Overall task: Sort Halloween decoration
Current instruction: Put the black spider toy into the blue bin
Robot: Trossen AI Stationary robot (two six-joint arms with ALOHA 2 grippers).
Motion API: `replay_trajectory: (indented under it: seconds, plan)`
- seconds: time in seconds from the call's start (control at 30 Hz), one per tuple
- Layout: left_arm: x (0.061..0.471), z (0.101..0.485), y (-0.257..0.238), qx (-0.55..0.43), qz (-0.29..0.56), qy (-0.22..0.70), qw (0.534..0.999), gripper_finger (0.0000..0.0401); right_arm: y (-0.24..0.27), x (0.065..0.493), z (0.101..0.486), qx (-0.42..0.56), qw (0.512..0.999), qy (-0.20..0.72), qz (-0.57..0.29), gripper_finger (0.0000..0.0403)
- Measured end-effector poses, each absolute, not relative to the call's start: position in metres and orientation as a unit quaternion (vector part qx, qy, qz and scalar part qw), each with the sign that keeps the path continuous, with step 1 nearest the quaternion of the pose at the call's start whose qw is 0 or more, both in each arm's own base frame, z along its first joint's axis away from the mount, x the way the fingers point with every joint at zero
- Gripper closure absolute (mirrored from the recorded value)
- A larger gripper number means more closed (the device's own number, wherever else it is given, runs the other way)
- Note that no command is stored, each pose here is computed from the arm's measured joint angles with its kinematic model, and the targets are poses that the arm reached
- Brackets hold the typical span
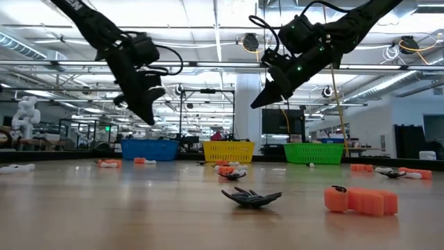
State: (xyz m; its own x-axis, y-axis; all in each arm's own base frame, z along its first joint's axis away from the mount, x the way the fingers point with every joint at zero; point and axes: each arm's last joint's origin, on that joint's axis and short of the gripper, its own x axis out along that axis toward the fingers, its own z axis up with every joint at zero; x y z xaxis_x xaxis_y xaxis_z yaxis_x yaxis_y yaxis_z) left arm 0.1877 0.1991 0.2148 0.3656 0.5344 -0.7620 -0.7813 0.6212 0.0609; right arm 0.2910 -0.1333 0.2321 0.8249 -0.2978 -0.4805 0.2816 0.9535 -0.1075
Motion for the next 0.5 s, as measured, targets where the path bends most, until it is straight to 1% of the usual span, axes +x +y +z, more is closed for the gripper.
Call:
replay_trajectory:
  seconds: [0.13, 0.37, 0.5]
  plan:
    - [0.195, 0.217, 0.228, -0.173, 0.396, 0.403, 0.807, 0.0390, -0.131, 0.292, 0.232, -0.014, 0.956, 0.254, -0.149, 0.0403]
    - [0.206, 0.187, 0.266, -0.206, 0.368, 0.496, 0.759, 0.0390, -0.129, 0.292, 0.231, -0.015, 0.955, 0.260, -0.144, 0.0403]
    - [0.208, 0.172, 0.277, -0.219, 0.366, 0.514, 0.744, 0.0390, -0.129, 0.292, 0.231, -0.015, 0.954, 0.262, -0.144, 0.0403]
